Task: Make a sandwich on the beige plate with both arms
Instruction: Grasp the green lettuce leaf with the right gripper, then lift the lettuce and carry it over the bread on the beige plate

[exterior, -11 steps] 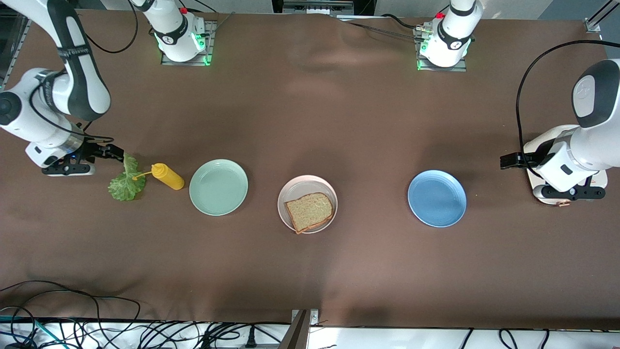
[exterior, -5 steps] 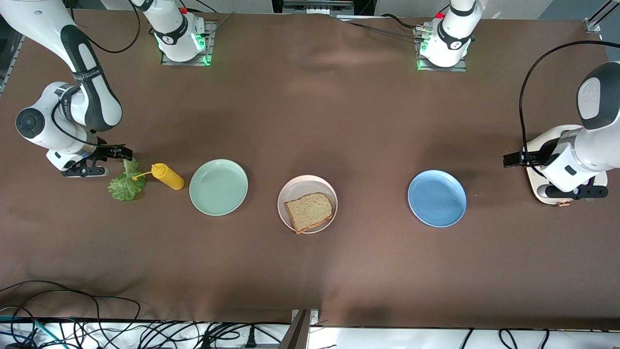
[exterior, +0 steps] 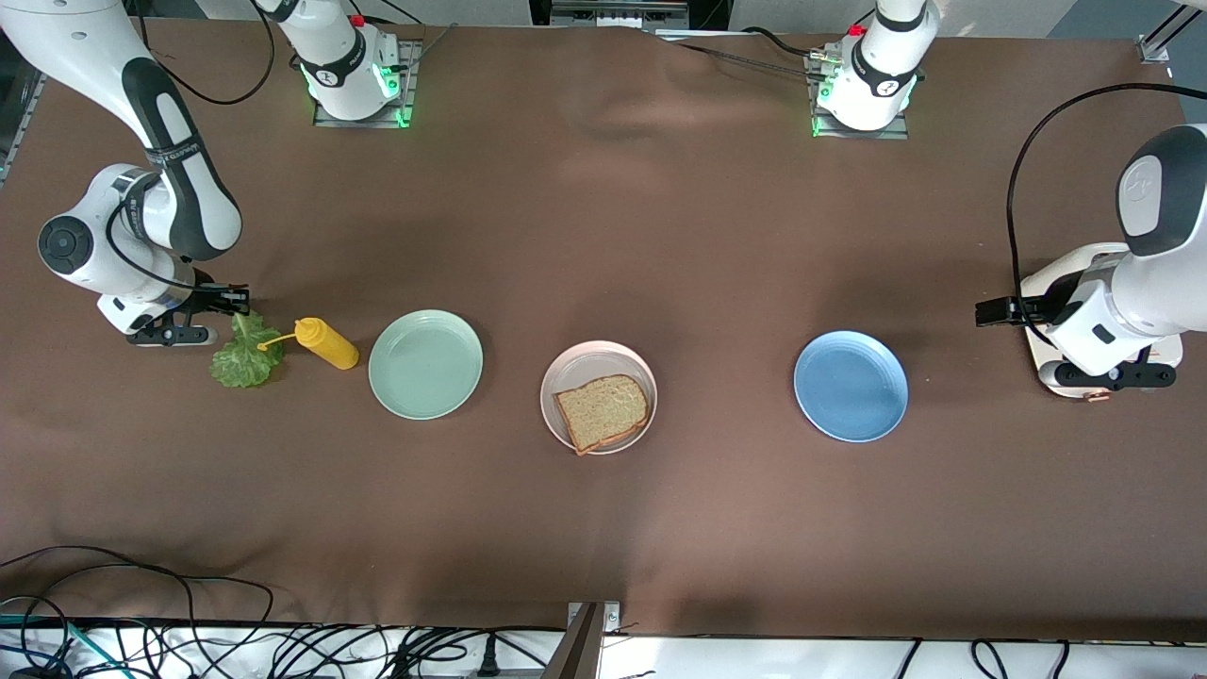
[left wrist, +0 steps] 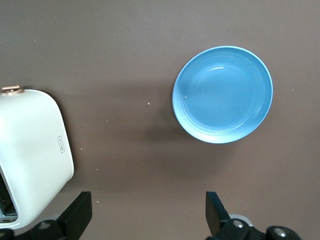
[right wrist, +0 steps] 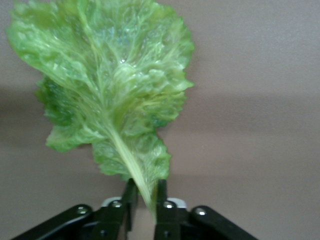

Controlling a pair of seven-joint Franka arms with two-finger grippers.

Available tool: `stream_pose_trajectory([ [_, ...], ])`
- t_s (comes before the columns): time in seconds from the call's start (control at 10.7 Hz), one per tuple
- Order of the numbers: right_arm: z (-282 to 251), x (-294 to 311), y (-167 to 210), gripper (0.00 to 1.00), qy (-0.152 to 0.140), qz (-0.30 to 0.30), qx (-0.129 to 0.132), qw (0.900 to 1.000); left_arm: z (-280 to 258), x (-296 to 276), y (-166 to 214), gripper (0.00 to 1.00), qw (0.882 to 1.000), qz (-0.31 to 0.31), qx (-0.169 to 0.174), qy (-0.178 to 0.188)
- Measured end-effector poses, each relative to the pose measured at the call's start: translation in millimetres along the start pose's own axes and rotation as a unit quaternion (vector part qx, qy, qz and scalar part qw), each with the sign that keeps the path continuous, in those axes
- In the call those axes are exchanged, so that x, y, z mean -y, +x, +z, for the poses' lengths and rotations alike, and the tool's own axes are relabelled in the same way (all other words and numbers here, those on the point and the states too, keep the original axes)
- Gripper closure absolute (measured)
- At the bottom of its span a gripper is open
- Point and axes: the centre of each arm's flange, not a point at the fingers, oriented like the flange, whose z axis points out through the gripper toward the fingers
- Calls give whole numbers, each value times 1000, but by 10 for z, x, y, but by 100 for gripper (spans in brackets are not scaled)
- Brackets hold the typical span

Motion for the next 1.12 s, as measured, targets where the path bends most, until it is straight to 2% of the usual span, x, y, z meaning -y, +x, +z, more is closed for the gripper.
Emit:
stream_pose_trajectory([
  [0.09,-7,20,14,97,3,2,-2,1000,-2,-23,0,0,1000,2,0,0],
  [0.56,-392,-12,270,97,3,5,-35,999,-45,-36,3,0,1000,3,-5,0],
  [0.75,-824,-25,419,97,15,1,-20,1000,-189,-35,-17,0,1000,3,-19,0],
  [1.12,-2065,12,688,97,39,-13,18,999,-565,-254,-186,0,998,21,-52,1],
])
